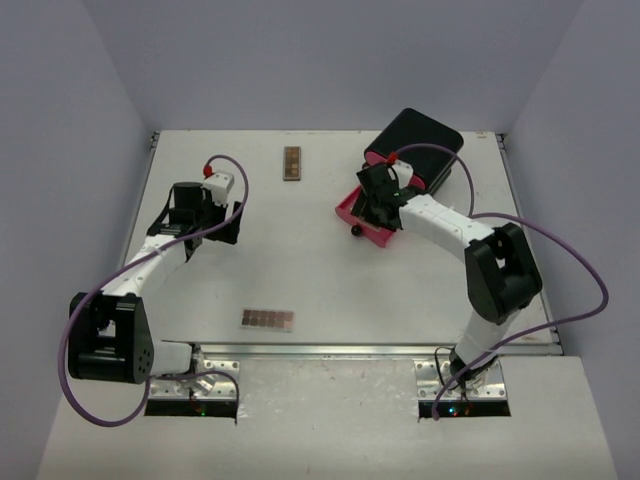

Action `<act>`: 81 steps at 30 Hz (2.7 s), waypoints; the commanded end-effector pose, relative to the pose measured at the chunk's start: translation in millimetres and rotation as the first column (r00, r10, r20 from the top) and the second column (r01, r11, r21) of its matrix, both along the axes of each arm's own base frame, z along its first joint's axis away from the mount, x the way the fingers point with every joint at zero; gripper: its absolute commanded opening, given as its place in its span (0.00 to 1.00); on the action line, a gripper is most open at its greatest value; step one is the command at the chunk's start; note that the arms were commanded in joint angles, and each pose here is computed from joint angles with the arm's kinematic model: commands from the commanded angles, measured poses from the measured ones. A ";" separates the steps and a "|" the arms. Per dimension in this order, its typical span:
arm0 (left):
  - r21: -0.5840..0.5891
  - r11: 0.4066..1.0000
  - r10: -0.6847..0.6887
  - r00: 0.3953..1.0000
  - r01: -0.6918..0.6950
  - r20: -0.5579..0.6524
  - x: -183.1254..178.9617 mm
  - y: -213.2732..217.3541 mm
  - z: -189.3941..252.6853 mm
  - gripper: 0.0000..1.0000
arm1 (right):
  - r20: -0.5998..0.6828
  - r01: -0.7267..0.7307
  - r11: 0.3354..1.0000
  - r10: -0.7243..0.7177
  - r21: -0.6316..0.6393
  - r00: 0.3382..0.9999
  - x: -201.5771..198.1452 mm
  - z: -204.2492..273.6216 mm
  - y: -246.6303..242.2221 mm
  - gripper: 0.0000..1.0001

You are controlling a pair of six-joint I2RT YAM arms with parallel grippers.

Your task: Organize the makeup

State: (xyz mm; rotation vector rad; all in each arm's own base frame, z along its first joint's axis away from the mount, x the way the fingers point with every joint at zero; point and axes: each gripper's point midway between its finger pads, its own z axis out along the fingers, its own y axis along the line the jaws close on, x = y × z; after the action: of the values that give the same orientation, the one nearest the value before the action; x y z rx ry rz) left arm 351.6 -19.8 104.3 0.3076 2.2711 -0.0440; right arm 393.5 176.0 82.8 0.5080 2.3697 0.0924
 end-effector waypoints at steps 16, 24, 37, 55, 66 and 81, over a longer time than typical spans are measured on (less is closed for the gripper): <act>-0.015 1.000 -0.011 0.999 0.011 0.043 7.5 -1.6 6.8 0.85 | -0.057 0.241 0.971 -0.241 -0.007 0.969 31.1 -44.2 -34.3 0.69; -0.017 1.000 -0.014 0.999 0.015 0.042 7.5 -2.4 7.5 0.85 | -0.059 0.292 0.956 -0.290 0.023 0.955 34.1 -45.6 -39.3 0.87; -0.004 0.993 -0.116 0.993 0.116 0.032 6.1 -11.4 12.3 0.84 | 0.000 0.066 0.994 -0.066 0.090 0.998 55.6 -12.0 -5.4 0.89; 0.039 0.983 -0.180 0.979 0.177 0.094 -10.3 -13.2 110.9 0.84 | 0.252 -0.490 0.800 0.424 0.346 0.870 9.7 121.0 79.6 0.88; -0.011 0.985 -0.168 0.981 0.170 0.097 9.4 -23.3 162.5 0.84 | 0.400 -0.412 0.894 0.318 0.174 0.860 32.8 249.1 -5.2 0.91; -0.156 0.975 -0.134 0.976 0.162 0.173 268.3 -107.0 116.7 0.87 | 0.513 0.044 0.981 0.061 -0.189 0.857 149.7 261.6 -113.2 0.90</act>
State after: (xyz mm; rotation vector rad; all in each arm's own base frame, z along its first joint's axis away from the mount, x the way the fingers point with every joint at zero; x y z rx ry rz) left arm 583.9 -95.1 171.1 0.4747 2.2695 -0.2477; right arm 518.2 98.4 310.8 0.2857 1.9706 0.1995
